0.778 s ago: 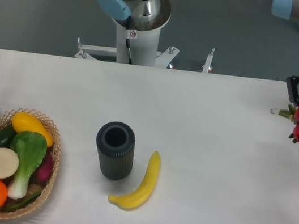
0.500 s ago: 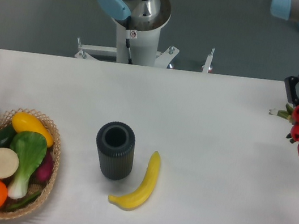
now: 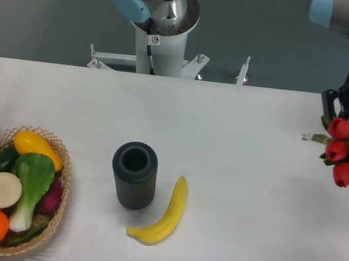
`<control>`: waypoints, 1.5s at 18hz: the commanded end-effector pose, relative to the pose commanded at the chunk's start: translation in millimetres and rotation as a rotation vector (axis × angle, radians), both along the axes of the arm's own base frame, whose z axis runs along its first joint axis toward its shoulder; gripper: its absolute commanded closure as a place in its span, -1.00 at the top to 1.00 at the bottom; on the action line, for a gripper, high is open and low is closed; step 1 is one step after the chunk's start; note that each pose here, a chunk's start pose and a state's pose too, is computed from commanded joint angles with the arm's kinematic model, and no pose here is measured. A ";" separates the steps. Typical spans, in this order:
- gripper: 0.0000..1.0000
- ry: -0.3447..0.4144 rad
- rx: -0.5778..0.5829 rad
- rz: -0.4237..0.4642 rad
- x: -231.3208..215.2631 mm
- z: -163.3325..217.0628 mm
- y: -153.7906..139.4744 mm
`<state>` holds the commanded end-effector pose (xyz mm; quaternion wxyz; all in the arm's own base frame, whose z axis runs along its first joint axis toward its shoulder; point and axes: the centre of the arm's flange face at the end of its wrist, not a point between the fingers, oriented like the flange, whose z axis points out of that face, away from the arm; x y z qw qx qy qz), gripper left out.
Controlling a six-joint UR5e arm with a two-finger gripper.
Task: Insert the flowers into the vase
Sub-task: 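Lift the bunch of red tulips with the gripper off the table edge, then carry the red tulips over the dark grey vase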
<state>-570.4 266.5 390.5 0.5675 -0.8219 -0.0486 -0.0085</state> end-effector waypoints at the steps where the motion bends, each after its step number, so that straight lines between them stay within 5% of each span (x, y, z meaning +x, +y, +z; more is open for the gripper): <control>1: -0.43 -0.002 0.000 -0.025 6.6 -1.6 13.9; 12: -0.44 0.025 0.106 -0.290 95.3 9.8 133.6; 27: -0.44 0.006 0.390 -0.464 161.6 57.6 162.9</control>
